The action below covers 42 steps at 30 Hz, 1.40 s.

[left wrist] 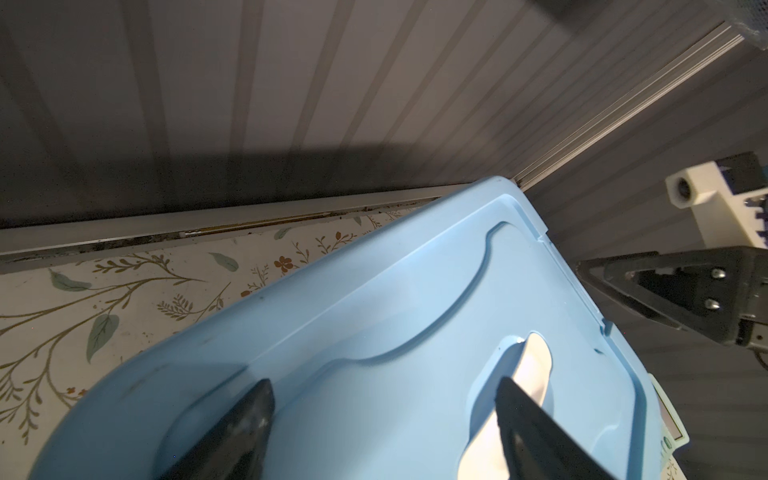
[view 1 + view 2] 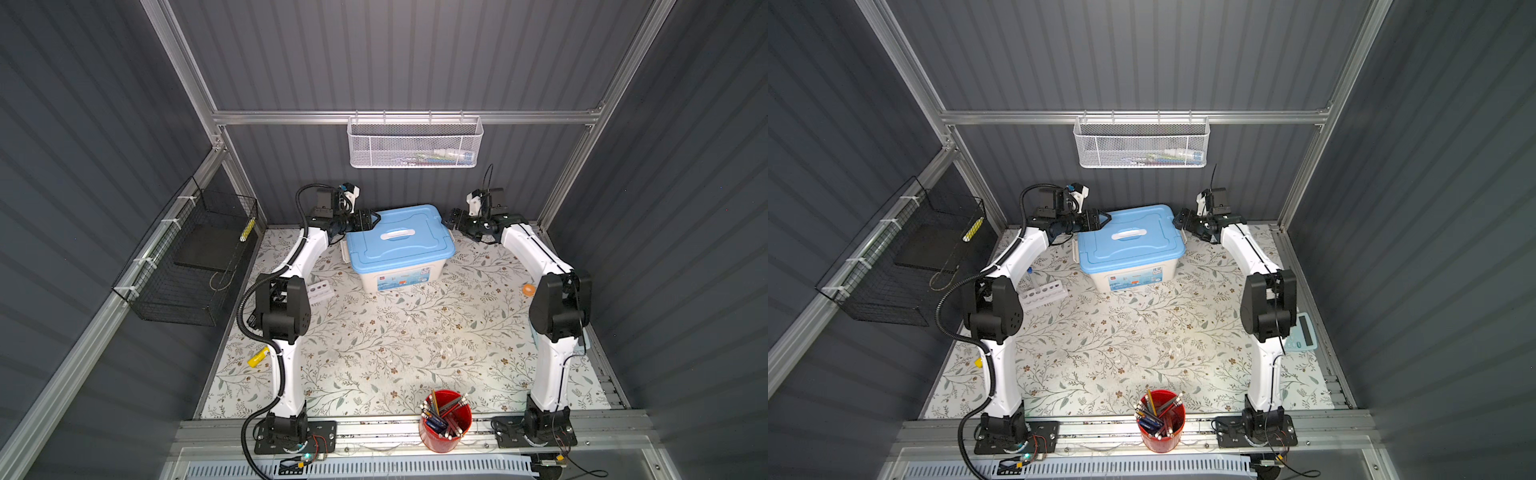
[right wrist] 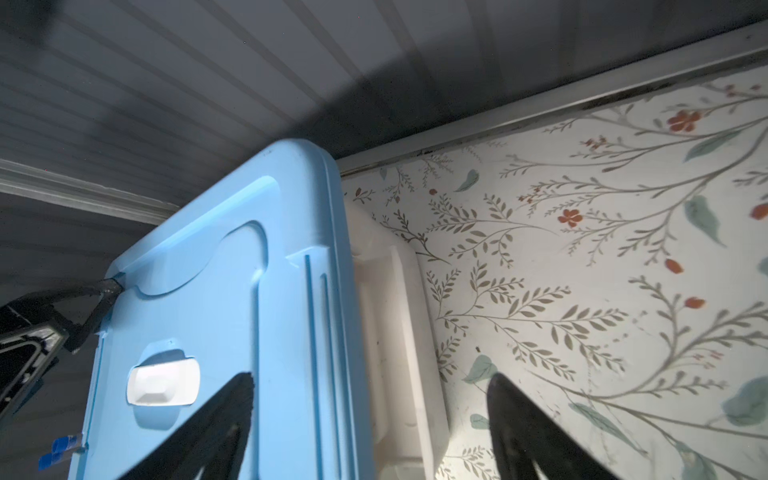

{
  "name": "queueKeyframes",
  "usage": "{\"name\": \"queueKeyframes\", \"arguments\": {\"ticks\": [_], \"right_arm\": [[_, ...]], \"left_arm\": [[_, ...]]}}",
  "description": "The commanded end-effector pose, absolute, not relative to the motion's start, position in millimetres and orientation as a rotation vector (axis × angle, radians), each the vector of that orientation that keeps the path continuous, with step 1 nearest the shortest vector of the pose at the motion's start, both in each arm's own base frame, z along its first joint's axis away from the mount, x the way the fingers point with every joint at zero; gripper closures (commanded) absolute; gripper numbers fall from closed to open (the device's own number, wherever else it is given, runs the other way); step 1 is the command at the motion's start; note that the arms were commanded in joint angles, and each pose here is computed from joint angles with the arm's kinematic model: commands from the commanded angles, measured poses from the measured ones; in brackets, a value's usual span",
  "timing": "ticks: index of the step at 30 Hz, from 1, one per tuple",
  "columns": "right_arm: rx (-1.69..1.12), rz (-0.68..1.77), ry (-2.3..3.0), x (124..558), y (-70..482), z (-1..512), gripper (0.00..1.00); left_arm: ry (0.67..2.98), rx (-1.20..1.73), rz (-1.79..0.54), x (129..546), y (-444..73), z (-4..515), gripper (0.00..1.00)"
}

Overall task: Organize the chemistry lab equipment
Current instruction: 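Press both far lid corners down with both grippers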

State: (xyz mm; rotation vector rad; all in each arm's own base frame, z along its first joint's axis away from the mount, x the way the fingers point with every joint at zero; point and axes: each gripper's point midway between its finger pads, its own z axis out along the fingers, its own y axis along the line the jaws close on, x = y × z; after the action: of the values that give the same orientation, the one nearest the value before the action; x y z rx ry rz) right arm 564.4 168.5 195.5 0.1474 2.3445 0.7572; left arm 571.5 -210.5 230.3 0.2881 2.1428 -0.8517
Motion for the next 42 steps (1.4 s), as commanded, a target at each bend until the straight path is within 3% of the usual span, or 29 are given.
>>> {"name": "queueKeyframes", "arguments": {"ticks": [1, 8, 21, 27, 42], "right_arm": [[0.063, 0.863, 2.350, 562, 189, 197, 0.11], [0.062, 0.877, 2.377, 565, 193, 180, 0.12], [0.118, 0.890, 2.385, 552, 191, 177, 0.35], [0.066, 0.650, 2.434, 544, 187, 174, 0.40], [-0.058, 0.310, 2.500, 539, 198, 178, 0.56]], "left_arm": [[2.218, 0.326, -0.887, 551, -223, 218, 0.17], [2.214, 0.333, -0.888, 551, -223, 219, 0.17], [2.203, 0.342, -0.896, 550, -224, 220, 0.17], [2.200, 0.348, -0.902, 548, -225, 219, 0.17], [2.190, 0.360, -0.924, 547, -227, 218, 0.17]]}}
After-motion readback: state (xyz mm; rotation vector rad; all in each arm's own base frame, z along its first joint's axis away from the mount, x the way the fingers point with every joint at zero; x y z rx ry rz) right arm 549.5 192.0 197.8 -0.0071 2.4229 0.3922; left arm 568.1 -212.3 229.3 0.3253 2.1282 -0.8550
